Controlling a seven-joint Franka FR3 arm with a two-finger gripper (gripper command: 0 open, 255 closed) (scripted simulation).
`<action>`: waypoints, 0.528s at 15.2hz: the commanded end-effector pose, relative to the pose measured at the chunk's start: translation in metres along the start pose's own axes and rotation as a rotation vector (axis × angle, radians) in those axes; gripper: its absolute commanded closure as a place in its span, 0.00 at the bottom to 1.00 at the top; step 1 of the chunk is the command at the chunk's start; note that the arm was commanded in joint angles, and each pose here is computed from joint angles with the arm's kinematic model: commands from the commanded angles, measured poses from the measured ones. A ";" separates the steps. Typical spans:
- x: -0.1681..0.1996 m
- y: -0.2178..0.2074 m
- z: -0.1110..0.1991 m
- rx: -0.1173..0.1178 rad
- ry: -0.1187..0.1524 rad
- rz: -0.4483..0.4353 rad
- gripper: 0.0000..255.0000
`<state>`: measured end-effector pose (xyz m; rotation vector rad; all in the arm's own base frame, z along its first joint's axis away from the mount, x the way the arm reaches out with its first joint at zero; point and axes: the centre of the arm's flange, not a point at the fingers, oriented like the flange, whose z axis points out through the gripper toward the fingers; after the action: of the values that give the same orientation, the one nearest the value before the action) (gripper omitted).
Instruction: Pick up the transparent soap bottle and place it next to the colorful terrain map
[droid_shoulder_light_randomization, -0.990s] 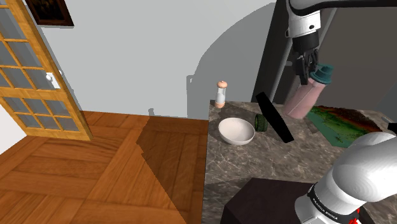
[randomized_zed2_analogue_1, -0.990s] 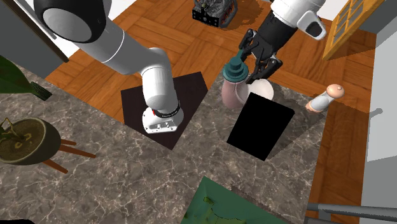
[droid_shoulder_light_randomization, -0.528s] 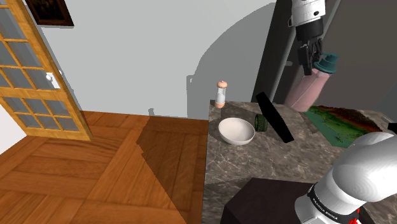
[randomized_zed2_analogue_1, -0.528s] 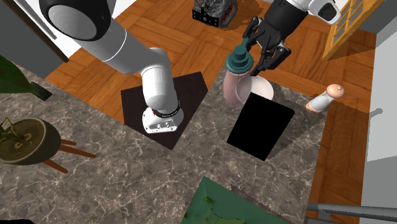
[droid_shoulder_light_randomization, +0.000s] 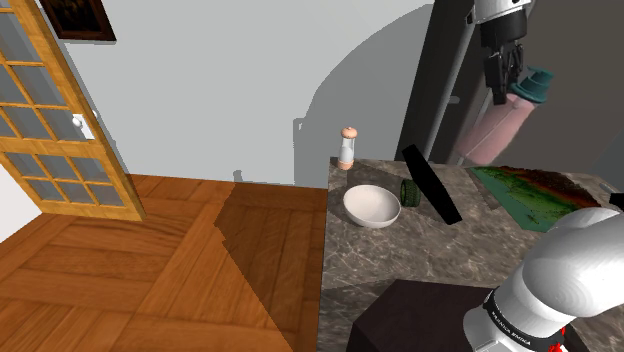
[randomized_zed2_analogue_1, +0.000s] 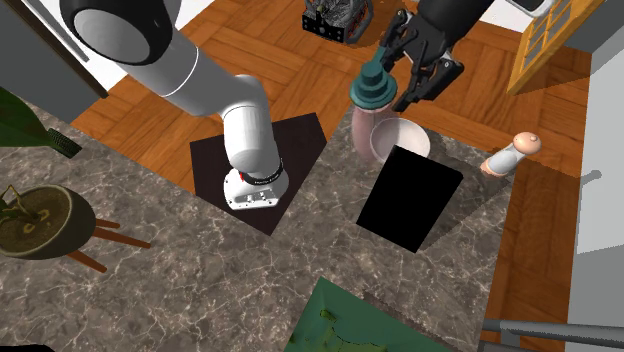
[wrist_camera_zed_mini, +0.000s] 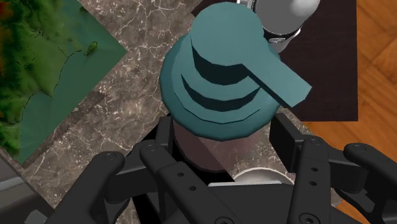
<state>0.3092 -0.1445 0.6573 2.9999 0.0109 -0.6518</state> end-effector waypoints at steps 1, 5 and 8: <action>-0.017 0.013 0.008 0.000 0.000 0.000 1.00; -0.056 0.043 0.028 0.000 0.000 0.000 1.00; -0.085 0.066 0.042 0.000 0.000 0.000 1.00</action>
<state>0.2280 -0.2048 0.6593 3.0001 0.0094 -0.6511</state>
